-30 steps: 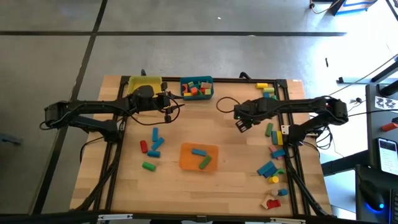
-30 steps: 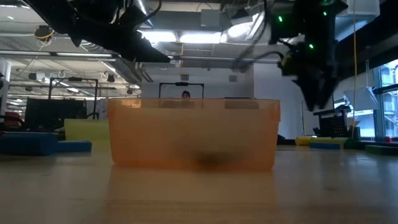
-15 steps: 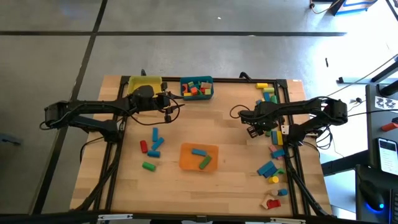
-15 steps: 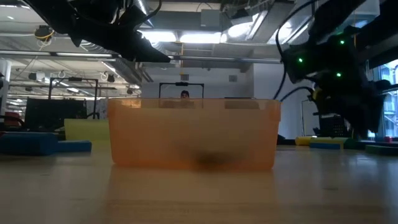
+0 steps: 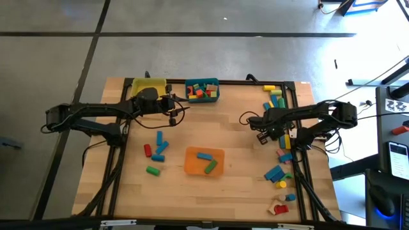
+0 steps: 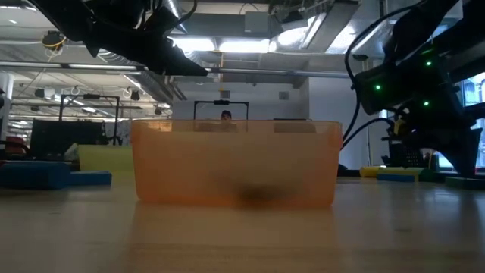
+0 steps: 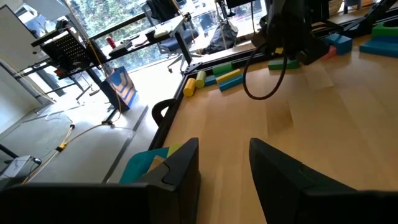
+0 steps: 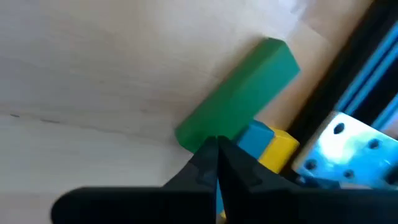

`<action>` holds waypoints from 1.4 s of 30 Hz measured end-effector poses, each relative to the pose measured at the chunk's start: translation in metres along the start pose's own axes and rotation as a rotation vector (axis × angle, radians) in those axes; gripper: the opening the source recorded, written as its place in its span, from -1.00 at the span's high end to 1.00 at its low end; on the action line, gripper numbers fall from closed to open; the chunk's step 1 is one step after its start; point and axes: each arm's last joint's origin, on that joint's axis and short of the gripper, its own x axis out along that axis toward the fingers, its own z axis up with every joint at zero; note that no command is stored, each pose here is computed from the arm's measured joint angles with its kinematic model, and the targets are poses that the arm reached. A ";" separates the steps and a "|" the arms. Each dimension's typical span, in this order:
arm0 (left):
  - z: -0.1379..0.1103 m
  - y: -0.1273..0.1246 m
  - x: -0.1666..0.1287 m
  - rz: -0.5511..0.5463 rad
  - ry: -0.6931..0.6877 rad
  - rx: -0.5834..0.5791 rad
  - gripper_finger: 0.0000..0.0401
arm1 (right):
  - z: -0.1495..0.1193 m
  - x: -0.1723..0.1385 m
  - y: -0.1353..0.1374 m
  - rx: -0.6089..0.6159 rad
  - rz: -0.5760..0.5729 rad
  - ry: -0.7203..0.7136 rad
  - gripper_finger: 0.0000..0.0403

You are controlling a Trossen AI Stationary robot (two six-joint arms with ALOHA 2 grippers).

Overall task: Sort blocks by size
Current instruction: Put the green rectangular block into the orange bin

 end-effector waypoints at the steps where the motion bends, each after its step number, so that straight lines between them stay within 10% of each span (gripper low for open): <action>1: 0.000 0.000 0.000 0.000 0.001 0.000 0.36 | 0.000 0.001 0.000 0.000 0.004 -0.003 0.93; 15: 0.000 0.000 0.000 0.000 0.000 0.003 0.36 | 0.006 -0.003 0.008 -0.085 0.068 -0.072 0.87; 26: 0.000 0.000 0.000 0.000 0.000 0.003 0.36 | 0.001 -0.033 0.057 -0.308 0.400 -0.275 0.87; 42: 0.000 0.000 0.000 -0.001 0.001 0.003 0.36 | -0.002 -0.068 0.048 -0.207 0.292 -0.349 0.78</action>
